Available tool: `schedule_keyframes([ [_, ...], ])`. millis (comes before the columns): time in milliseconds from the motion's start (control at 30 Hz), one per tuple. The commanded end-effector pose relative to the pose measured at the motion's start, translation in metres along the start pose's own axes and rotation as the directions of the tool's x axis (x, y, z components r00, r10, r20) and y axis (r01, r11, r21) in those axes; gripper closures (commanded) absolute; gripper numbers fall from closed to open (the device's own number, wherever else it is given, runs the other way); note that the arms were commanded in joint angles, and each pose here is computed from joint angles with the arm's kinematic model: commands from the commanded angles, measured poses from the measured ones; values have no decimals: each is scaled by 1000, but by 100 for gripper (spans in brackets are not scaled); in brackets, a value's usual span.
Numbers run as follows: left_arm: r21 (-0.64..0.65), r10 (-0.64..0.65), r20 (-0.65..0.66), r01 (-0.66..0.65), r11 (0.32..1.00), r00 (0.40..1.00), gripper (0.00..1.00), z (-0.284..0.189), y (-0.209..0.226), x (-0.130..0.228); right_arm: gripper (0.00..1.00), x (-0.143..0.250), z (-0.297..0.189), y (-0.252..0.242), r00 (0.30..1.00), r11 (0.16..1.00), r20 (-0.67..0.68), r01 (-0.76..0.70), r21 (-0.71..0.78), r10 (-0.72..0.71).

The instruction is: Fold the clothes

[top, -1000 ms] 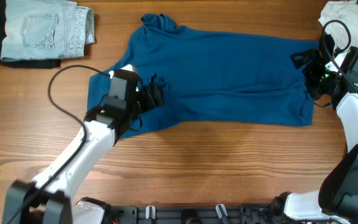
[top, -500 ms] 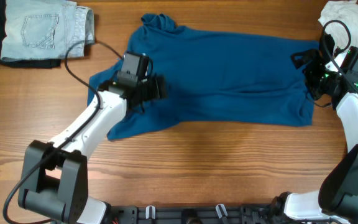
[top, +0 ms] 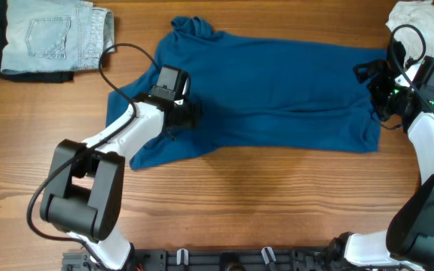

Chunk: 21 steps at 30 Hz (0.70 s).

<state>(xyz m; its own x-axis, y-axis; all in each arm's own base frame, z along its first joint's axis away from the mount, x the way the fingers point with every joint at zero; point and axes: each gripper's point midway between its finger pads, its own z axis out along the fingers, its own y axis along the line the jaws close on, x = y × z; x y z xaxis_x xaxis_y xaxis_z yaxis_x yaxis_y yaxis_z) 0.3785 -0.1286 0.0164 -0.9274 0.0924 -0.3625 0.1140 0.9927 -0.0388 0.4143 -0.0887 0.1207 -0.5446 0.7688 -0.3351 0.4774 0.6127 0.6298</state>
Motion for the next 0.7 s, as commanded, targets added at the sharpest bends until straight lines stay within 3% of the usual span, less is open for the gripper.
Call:
schedule_keyframes([
  [0,-60,50,14,-49,997,999,13,3,3,-3,1,-6,-3,2,999,999,25,29,12,-30],
  [200,-120,52,33,-48,992,998,25,2,12,-7,0,-6,-3,2,999,999,25,30,12,-31],
  [267,-125,76,27,-72,990,997,36,2,13,-7,1,-6,-3,2,999,999,25,30,12,-31],
  [400,-132,78,29,-74,988,997,44,1,14,-7,0,-6,-3,2,999,999,24,30,13,-30],
  [667,-133,79,30,-74,988,996,93,1,14,-7,1,-6,-3,1,999,999,24,29,17,-30],
])
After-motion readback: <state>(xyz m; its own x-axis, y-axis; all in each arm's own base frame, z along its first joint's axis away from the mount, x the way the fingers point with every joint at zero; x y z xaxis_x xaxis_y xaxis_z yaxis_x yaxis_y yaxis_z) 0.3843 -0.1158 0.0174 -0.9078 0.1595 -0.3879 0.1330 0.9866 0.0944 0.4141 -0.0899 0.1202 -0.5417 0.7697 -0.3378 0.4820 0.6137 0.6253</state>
